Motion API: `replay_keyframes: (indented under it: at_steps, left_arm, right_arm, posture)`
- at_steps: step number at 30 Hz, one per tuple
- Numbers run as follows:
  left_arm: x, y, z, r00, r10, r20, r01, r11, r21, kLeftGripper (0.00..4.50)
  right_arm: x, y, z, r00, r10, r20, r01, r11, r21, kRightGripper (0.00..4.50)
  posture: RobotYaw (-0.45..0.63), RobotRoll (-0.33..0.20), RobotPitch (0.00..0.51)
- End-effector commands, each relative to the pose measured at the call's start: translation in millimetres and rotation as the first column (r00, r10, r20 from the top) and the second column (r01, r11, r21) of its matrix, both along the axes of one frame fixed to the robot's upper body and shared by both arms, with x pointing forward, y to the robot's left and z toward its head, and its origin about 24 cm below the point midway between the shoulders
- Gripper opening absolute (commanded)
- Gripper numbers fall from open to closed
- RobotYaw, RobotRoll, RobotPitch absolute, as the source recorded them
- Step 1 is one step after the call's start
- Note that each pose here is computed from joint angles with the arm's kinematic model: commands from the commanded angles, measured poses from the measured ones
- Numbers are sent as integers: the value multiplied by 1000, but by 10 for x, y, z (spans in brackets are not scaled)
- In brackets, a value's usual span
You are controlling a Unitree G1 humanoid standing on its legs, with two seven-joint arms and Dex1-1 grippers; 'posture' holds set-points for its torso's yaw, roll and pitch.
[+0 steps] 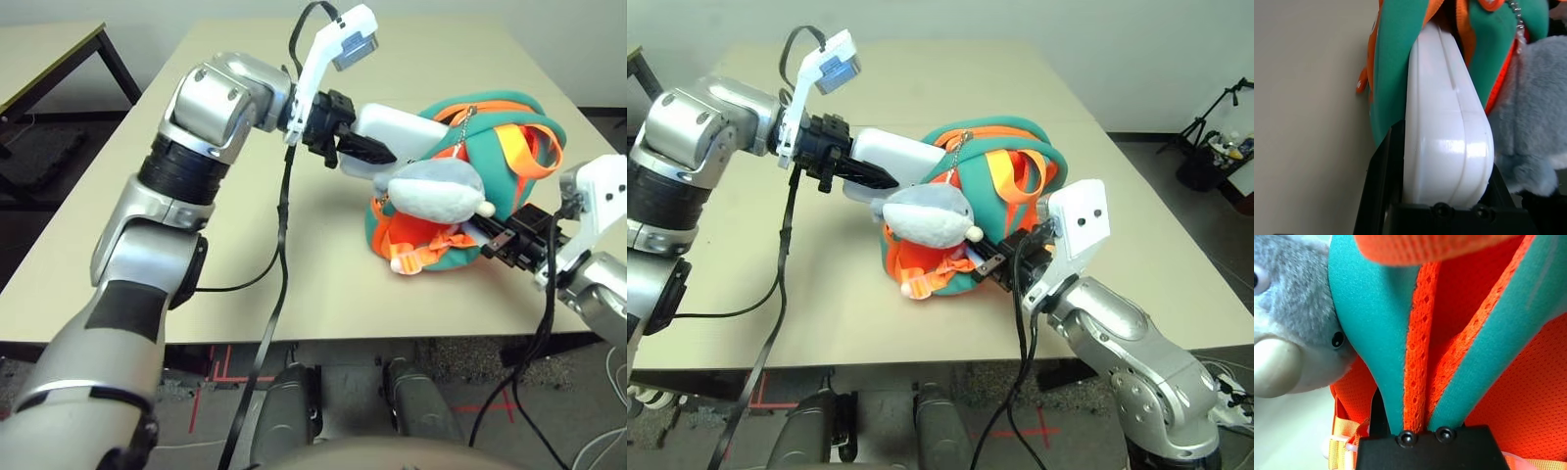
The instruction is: Put the pencil case into the backpack and zip it.
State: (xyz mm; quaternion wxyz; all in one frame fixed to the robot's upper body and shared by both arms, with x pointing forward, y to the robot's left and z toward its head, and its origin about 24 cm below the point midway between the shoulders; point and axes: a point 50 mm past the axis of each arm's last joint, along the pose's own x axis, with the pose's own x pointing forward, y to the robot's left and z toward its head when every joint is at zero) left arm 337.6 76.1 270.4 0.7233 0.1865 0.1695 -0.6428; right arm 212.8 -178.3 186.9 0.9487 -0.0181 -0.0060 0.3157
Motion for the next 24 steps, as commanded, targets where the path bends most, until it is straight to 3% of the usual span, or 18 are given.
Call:
replay_keyframes:
  at_steps: [1, 7, 13, 24]
  left_arm:
    - [32, -29, -141, 1000, -8, -23, 9, 999, 48, 1417]
    - [75, -128, -406, 997, -16, -81, 24, 995, 96, 1417]
    - [112, -235, -537, 997, -33, -65, 42, 989, 140, 1417]
    - [92, -194, -419, 998, -43, -35, 47, 990, 136, 1417]
  right_arm:
    - [-22, 47, -9, 1000, 15, -2, -15, 1000, -5, 131]
    - [-12, 64, -12, 1000, 20, -1, -20, 1000, 0, 131]
    - [9, 82, -8, 1000, 28, 2, -28, 1000, 1, 131]
    - [29, 52, 1, 1000, 24, 15, -24, 1000, -13, 131]
  posture:
    - [-194, 0, 100]
    - [-193, 0, 104]
    - [-196, 0, 105]
    - [-195, 0, 92]
